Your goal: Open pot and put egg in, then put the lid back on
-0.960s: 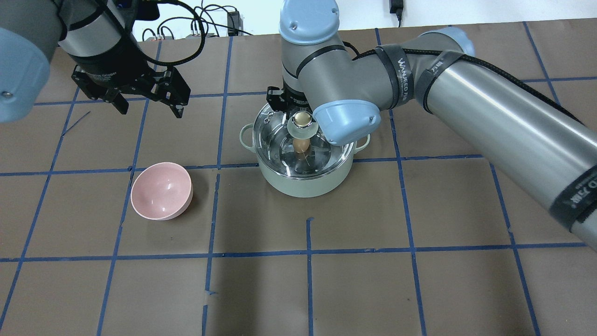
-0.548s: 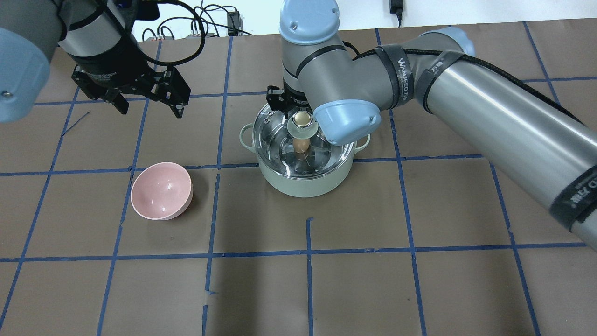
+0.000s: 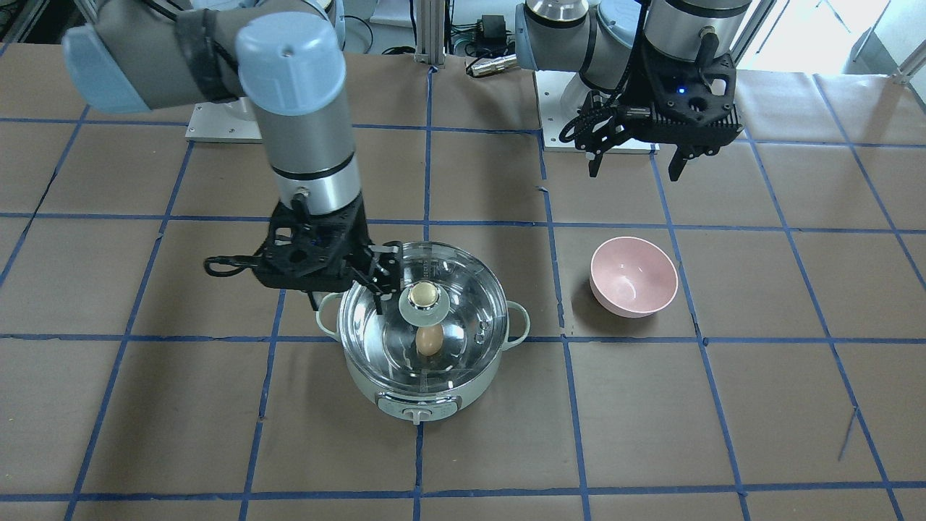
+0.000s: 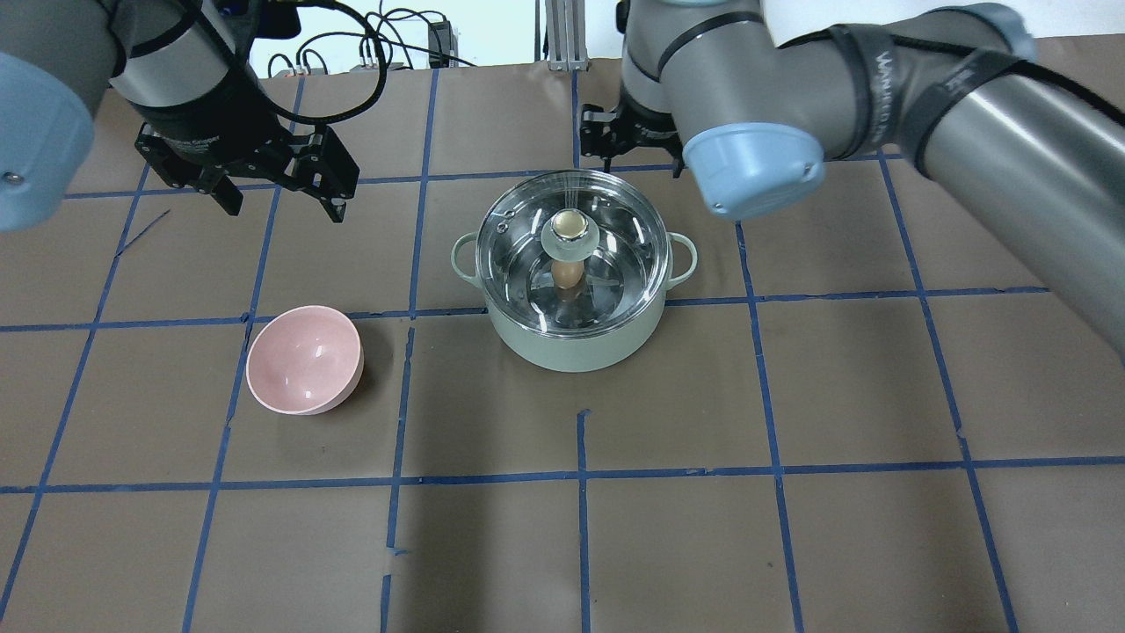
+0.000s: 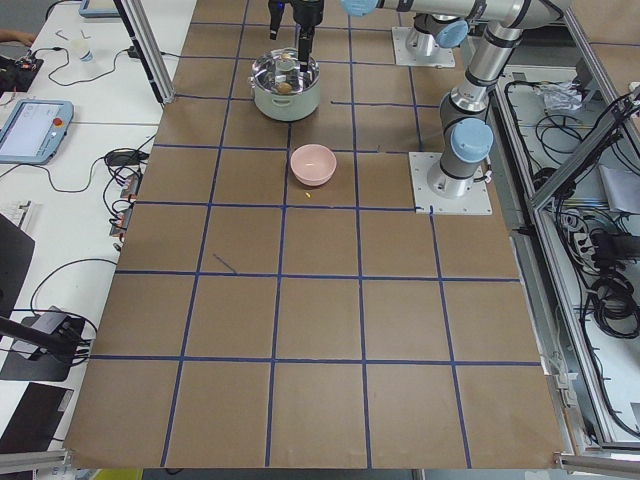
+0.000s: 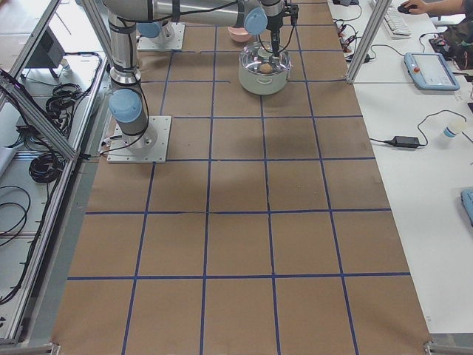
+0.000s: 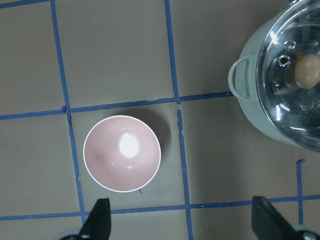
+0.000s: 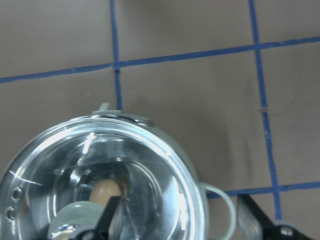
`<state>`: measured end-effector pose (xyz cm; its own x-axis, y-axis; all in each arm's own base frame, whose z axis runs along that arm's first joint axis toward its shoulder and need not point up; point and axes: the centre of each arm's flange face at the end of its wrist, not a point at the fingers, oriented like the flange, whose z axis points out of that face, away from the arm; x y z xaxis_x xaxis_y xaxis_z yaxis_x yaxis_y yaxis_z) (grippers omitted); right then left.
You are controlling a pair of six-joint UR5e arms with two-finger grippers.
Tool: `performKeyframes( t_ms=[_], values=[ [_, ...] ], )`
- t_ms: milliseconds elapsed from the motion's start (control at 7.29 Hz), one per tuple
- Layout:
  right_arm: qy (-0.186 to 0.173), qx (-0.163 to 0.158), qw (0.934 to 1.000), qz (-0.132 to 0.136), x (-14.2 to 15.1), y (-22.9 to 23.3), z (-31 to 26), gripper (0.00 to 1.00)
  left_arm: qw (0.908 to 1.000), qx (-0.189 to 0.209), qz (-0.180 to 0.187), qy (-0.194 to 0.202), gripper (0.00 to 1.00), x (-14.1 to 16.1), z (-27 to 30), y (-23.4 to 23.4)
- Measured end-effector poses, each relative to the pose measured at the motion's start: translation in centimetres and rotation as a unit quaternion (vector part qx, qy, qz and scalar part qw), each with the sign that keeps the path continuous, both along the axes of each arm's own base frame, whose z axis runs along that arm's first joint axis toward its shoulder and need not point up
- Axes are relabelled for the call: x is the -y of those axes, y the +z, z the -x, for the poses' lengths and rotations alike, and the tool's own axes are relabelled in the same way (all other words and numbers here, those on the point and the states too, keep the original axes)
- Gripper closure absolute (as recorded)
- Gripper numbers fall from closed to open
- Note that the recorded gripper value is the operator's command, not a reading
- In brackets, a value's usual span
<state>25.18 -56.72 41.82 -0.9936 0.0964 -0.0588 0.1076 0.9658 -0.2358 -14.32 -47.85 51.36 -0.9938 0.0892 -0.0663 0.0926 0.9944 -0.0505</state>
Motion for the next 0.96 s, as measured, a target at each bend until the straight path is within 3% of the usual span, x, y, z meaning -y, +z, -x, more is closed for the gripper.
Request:
performKeyframes(
  t_ms=[411, 960],
  values=[
    [-0.020, -0.016, 0.9992, -0.032, -0.4, 3.6, 10.0, 0.00, 1.0000, 0.000, 0.000, 0.000, 0.00, 0.0, 0.0, 0.0],
    [-0.019, -0.019, 0.9976, -0.064, -1.3, 3.6, 11.2, 0.00, 1.0000, -0.002, 0.001, -0.003, 0.00, -0.2, 0.2, 0.3]
  ],
)
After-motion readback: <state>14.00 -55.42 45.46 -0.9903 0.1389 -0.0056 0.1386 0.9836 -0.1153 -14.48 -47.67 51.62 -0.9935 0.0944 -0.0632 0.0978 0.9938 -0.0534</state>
